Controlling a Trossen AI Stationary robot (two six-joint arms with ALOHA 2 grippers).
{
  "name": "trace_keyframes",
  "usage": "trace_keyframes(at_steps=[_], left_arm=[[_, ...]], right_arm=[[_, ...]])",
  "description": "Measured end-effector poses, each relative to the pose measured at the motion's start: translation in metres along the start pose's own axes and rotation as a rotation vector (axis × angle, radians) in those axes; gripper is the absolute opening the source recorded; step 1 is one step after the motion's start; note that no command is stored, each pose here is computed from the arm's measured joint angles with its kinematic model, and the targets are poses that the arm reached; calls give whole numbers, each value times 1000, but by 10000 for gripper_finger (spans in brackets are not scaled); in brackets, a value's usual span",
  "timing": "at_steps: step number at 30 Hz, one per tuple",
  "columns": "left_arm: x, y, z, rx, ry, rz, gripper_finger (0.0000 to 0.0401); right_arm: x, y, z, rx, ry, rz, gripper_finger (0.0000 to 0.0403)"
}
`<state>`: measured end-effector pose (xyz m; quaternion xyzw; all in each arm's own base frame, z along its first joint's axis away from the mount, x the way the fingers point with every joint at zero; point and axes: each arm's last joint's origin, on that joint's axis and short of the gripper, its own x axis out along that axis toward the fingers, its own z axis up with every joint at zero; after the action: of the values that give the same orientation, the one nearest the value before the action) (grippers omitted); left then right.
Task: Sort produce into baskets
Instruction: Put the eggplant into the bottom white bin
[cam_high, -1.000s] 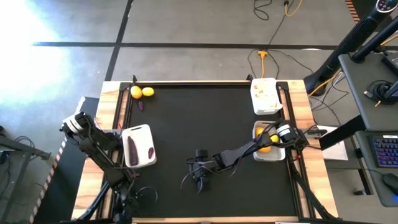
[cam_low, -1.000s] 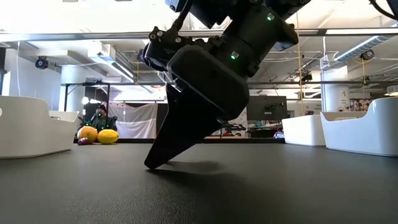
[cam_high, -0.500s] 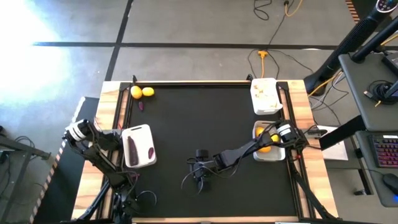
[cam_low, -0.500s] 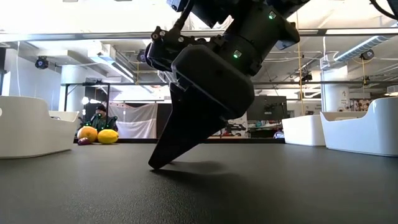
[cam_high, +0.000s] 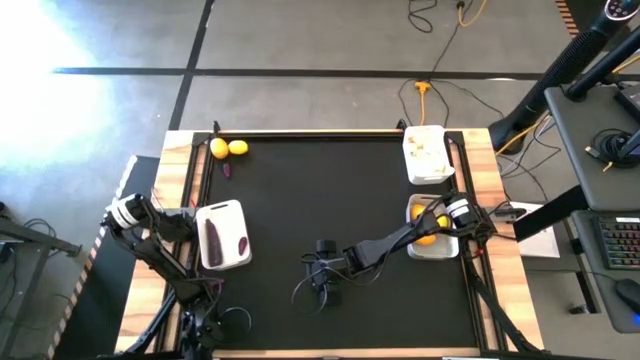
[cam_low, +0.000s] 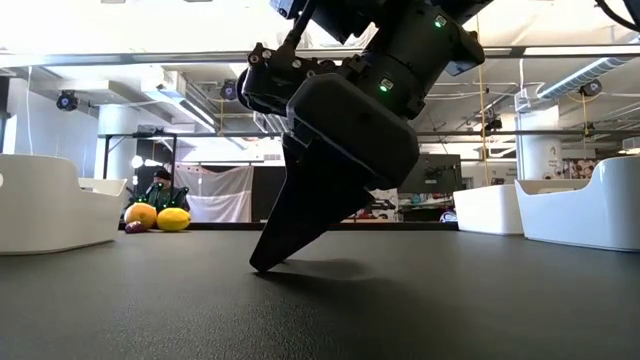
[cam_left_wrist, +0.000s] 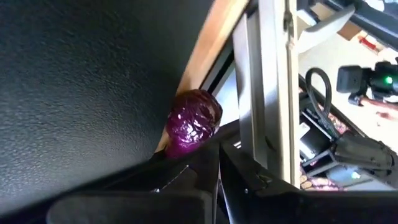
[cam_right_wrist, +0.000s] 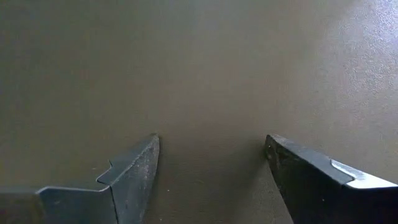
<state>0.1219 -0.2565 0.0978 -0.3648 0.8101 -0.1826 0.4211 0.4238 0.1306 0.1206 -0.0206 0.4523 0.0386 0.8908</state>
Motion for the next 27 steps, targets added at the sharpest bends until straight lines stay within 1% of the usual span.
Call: trace_keyframes(at_steps=[4, 9, 15, 19, 22, 26, 27], left_arm=[[0, -7, 0, -19, -20, 4, 0], [0, -8, -1, -118, -65, 102, 0], [-4, -16, -4, -125, -83, 114, 0], [-12, -16, -12, -153, -102, 164, 0], [-23, -12, -20, -165, -169, 232, 0], [-38, -14, -30, -147, -271, 255, 0], [-42, -13, -33, -164, -279, 267, 0]], right_arm=[[0, -2, 0, -3, 1, -1, 288], [0, -3, 0, -3, 2, -2, 288], [0, -3, 0, -8, 2, -3, 288], [-1, -3, 1, -8, 1, -4, 288], [-1, -3, 1, -7, -1, -4, 288], [-1, -3, 1, 0, 1, -4, 288], [-1, -3, 1, 2, 1, -4, 288]])
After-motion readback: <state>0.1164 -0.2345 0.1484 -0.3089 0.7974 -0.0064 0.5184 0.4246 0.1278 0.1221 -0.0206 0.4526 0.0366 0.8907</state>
